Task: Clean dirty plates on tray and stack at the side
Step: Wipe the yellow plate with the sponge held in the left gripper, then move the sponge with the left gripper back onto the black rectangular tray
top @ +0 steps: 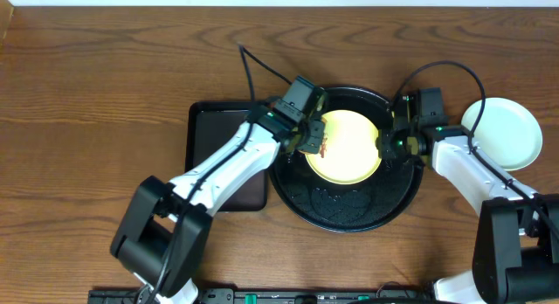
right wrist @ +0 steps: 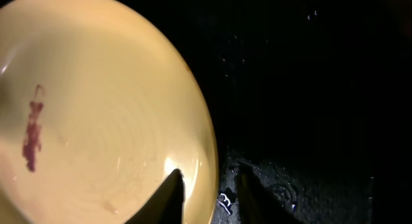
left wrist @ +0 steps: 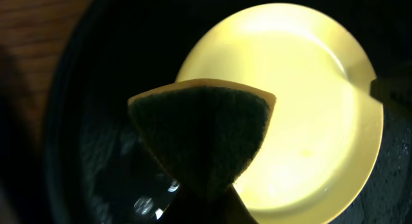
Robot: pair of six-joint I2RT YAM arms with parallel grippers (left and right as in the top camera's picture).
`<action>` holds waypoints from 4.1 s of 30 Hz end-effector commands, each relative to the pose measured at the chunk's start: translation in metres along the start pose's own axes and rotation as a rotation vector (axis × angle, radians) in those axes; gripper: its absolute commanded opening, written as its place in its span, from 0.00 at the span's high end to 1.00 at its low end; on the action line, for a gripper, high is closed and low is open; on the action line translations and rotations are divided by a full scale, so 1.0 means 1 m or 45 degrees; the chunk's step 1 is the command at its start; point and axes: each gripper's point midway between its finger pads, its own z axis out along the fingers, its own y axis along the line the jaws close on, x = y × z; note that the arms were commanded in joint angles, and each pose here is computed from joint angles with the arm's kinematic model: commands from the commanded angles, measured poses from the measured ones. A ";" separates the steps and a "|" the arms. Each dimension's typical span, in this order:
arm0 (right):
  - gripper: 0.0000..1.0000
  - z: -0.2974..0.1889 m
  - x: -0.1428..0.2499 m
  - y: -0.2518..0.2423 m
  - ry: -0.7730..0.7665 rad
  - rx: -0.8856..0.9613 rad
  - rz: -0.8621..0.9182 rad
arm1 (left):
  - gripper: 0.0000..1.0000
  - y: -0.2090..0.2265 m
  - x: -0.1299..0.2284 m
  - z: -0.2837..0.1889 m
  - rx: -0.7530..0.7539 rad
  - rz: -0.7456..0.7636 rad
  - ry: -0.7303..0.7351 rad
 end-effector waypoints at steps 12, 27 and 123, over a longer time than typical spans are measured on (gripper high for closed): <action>0.99 0.008 0.018 -0.008 0.027 0.012 0.054 | 0.93 -0.004 -0.013 0.022 0.004 0.030 -0.049; 0.99 0.008 0.018 -0.008 0.028 0.012 0.054 | 0.92 -0.014 0.001 0.049 0.012 0.182 -0.007; 0.72 0.008 0.015 -0.008 0.015 0.009 0.051 | 0.92 0.179 0.043 -0.075 -0.041 -0.602 0.366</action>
